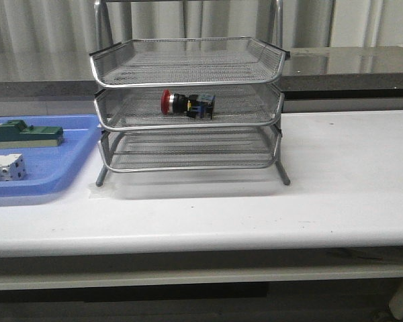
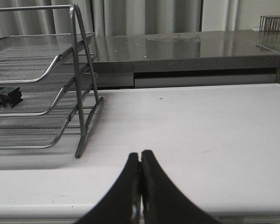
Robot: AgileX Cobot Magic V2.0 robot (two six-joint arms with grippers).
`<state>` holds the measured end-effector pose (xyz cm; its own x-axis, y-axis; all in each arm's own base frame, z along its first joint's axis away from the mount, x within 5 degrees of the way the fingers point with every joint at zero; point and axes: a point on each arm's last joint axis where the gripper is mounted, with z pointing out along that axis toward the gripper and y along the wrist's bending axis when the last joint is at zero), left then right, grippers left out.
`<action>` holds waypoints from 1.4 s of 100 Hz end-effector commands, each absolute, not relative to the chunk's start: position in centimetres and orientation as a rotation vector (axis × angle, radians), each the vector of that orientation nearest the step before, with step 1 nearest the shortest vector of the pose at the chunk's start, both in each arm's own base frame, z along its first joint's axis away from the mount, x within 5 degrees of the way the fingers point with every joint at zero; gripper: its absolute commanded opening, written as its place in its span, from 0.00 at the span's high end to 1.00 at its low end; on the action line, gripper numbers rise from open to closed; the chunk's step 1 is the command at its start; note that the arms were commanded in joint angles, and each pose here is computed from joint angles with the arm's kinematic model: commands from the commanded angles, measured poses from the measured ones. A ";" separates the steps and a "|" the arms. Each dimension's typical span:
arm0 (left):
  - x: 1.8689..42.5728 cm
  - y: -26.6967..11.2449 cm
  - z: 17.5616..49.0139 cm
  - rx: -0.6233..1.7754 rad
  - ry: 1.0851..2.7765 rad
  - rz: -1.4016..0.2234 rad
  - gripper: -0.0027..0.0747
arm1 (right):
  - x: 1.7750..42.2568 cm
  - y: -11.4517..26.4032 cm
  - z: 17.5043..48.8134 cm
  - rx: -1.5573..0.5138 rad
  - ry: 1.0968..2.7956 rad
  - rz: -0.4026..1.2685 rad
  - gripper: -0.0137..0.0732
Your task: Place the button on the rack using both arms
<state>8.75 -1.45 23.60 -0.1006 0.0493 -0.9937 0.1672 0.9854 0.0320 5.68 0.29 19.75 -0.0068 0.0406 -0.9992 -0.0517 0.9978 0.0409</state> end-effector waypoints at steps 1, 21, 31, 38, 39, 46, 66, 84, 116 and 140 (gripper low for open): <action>8.4 -1.4 24.4 0.140 1.557 -0.115 0.96 | 5.4 0.3 21.2 -0.015 1.454 0.063 0.92; 7.2 -0.7 22.4 0.080 1.529 -0.071 0.96 | 5.4 0.3 21.2 -0.015 1.454 0.063 0.92; 6.7 -0.3 21.6 0.041 1.509 -0.031 0.96 | 5.4 0.3 21.2 -0.015 1.454 0.063 0.92; 6.4 -0.1 21.1 0.022 1.493 -0.011 0.96 | 5.4 0.3 21.2 -0.015 1.454 0.063 0.92; 6.3 -0.1 21.1 0.020 1.487 -0.009 0.96 | 5.4 0.3 21.2 -0.015 1.454 0.063 0.92; 6.1 0.0 20.7 0.007 1.469 0.006 0.96 | 5.4 0.3 21.2 -0.015 1.454 0.063 0.92; 5.6 0.1 20.5 -0.010 1.434 0.025 0.96 | 5.4 0.3 21.2 -0.015 1.454 0.063 0.92; 5.4 0.1 20.6 -0.010 1.422 0.025 0.96 | 5.4 0.3 21.2 -0.015 1.454 0.063 0.92; 5.4 0.1 20.6 -0.010 1.423 0.025 0.96 | 5.4 0.3 21.2 -0.015 1.454 0.063 0.92; 5.4 0.1 20.6 -0.010 1.423 0.025 0.96 | 5.4 0.3 21.2 -0.015 1.454 0.063 0.92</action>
<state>5.57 0.12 21.30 0.0906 0.0235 -0.9956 -0.0228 0.9995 0.0216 5.68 0.29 19.75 -0.0068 0.0406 -0.9992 -0.0517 0.9978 0.0409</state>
